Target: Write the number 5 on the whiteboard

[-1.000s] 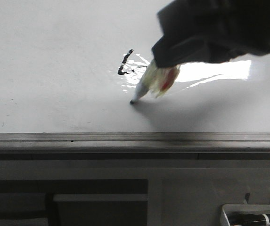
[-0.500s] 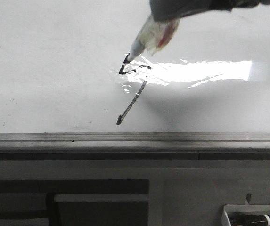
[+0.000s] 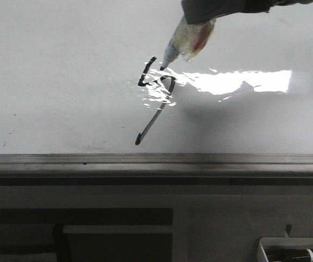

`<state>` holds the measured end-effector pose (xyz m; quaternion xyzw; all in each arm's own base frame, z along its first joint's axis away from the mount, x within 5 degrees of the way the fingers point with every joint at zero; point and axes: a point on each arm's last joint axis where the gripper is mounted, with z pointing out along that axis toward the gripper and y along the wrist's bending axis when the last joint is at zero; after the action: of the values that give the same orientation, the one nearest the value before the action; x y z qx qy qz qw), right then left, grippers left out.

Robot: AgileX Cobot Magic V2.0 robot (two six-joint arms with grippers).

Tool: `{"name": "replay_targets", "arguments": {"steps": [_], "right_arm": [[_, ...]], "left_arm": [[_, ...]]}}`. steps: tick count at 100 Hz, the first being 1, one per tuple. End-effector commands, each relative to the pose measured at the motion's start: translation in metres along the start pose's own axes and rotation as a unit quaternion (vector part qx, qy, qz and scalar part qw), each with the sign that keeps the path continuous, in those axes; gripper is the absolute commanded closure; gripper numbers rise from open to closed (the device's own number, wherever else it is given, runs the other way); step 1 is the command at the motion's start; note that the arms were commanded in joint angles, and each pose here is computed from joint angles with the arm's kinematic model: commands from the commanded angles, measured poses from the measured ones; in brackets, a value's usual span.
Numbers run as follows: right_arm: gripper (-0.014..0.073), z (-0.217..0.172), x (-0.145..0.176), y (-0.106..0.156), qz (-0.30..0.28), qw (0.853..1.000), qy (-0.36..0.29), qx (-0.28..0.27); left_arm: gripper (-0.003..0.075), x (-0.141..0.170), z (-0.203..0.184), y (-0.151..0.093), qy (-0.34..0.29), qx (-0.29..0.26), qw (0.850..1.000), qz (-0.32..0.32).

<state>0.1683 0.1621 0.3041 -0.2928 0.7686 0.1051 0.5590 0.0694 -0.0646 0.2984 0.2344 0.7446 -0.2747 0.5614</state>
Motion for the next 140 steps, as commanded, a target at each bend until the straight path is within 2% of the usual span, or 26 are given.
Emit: {"name": "replay_targets", "arguments": {"steps": [1, 20, 35, 73, 117, 140], "right_arm": [[0.0636, -0.003, -0.020, -0.003, -0.019, 0.999, -0.034, 0.002], [0.0636, 0.002, -0.035, -0.002, -0.027, 0.998, -0.050, 0.005], [0.0636, 0.008, -0.031, -0.005, -0.027, 0.999, -0.034, 0.028], [0.0636, 0.020, -0.024, 0.001, -0.031, 0.999, -0.013, 0.018], [0.0636, 0.021, -0.015, -0.012, -0.001, 0.995, 0.027, 0.094], [0.0638, 0.017, -0.008, -0.023, 0.002, 0.986, 0.064, 0.154]], "left_arm": [[0.0741, -0.015, -0.002, 0.001, -0.047, -0.009, 0.999, -0.014], [0.0741, -0.015, -0.002, 0.000, -0.045, -0.007, 0.999, -0.016], [0.0741, -0.014, -0.002, 0.000, -0.042, -0.005, 0.999, -0.017], [0.0741, -0.011, -0.001, 0.000, -0.032, -0.001, 0.999, -0.022], [0.0741, -0.011, -0.001, -0.001, -0.032, -0.001, 0.999, -0.024], [0.0741, -0.011, -0.001, 0.000, -0.033, -0.001, 0.999, -0.024]]}}
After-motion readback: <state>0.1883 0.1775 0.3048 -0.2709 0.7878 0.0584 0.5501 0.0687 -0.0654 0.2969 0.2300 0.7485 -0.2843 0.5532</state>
